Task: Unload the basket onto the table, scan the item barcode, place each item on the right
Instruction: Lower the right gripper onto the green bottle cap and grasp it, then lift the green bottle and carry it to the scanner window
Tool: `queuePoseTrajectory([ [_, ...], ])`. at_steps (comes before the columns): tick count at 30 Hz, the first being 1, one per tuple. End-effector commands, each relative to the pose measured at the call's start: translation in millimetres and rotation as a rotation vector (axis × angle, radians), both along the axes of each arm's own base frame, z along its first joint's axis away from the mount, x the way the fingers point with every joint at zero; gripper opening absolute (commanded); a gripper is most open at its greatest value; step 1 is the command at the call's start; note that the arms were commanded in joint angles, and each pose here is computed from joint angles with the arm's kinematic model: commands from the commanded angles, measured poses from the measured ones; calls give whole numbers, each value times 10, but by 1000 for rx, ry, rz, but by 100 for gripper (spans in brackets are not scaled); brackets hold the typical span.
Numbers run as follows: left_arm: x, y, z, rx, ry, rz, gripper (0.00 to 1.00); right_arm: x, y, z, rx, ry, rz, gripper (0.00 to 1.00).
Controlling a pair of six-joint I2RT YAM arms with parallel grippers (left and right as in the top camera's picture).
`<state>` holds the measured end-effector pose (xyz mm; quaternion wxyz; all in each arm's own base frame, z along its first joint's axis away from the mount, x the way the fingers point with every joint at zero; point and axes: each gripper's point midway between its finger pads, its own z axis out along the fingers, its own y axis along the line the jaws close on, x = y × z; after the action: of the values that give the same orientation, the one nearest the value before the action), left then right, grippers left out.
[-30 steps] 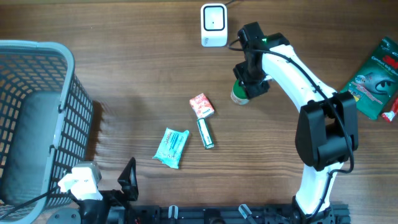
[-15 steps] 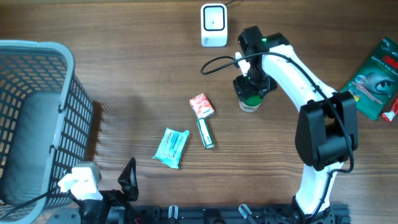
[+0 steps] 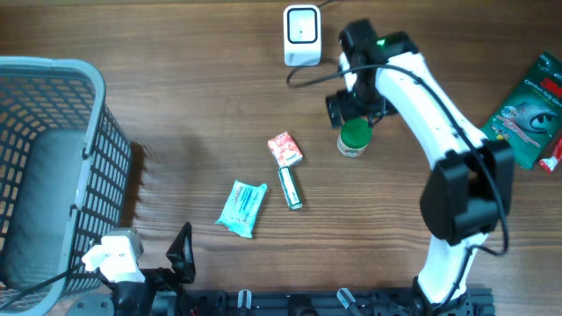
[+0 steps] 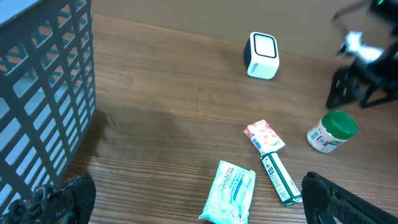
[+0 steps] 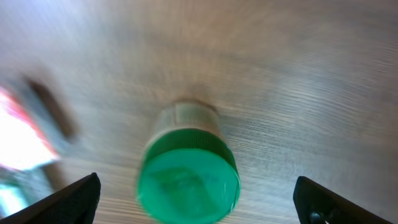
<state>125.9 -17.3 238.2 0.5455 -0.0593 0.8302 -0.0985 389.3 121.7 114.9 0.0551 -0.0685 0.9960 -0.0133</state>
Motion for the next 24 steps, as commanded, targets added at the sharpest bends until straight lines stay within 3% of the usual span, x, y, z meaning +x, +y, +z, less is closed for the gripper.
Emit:
queuePoseTrajectory([
  [1, -6, -19, 10, -11, -7, -6, 100, 104, 12, 572, 155, -144, -554, 100],
  [5, -6, -19, 10, -11, -7, -6, 100, 53, 95, 572, 251, -91, -878, 100],
  [11, -6, -19, 10, -11, -7, -6, 100, -43, 43, 520, 211, -63, -908, 100],
  [17, -6, -19, 10, -11, -7, -6, 100, -417, -34, 86, 120, 83, -1255, 100],
  [24, -6, -19, 10, -11, -7, -6, 100, -286, 8, -227, 163, 52, -1275, 99],
])
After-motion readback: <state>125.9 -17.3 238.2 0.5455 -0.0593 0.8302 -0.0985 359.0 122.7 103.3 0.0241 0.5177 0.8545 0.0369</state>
